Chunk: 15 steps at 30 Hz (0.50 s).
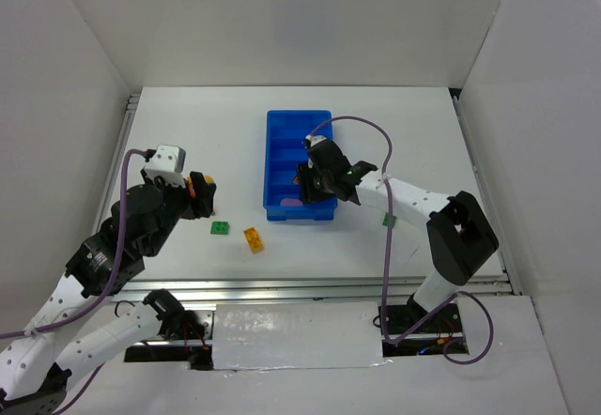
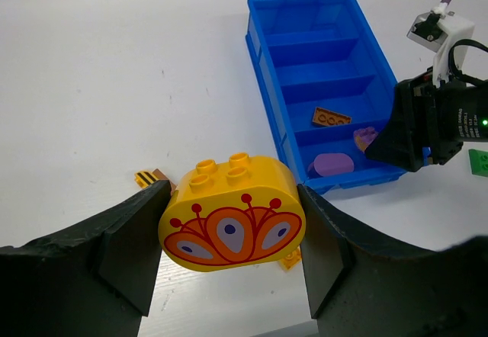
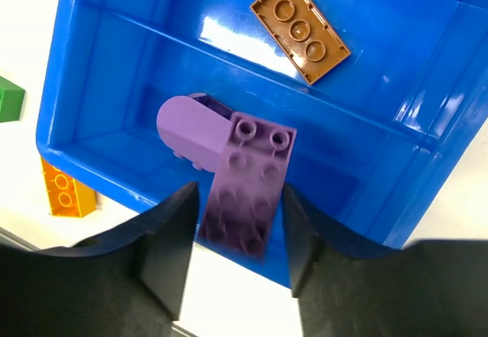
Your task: Sort the legos into containers by color
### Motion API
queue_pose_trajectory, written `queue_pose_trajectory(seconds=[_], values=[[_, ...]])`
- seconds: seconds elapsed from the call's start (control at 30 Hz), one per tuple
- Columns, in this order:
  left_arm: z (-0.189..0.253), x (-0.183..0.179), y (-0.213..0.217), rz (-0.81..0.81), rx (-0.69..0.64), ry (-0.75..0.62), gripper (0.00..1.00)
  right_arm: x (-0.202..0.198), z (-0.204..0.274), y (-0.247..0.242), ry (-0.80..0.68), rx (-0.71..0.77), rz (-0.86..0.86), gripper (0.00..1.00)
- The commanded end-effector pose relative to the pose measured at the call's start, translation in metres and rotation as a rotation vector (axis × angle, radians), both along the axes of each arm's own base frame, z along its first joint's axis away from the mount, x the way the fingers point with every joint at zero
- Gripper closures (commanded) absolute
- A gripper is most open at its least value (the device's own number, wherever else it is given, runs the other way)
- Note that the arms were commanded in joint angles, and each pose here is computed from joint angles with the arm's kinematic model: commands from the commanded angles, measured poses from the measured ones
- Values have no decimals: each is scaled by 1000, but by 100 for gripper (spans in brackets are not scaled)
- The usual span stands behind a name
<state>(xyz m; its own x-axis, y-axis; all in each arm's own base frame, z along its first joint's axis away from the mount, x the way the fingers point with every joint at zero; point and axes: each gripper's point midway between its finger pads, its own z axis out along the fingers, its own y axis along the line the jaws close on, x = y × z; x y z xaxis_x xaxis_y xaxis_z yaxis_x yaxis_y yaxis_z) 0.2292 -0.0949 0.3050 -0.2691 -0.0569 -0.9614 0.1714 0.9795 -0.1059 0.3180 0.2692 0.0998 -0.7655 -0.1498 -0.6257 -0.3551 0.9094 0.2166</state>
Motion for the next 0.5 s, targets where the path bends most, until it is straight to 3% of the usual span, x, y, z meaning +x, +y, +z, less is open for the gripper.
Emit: queue_pose_trajectory(seconds=[0.0,0.17,0.33,0.47], values=[[13,3,-4,-22,-18,-55,100,10,27,12,-71,37,16,43],[14,3,-4,-22,-21,-57,100,10,33,10,-83,39,12,32],[17,3,-9,-37,-51,-50,100,4,59,9,-134,88,-4,31],[37,-8,-39,-177,-173,-55,100,-20,124,20,-261,305,90,30]])
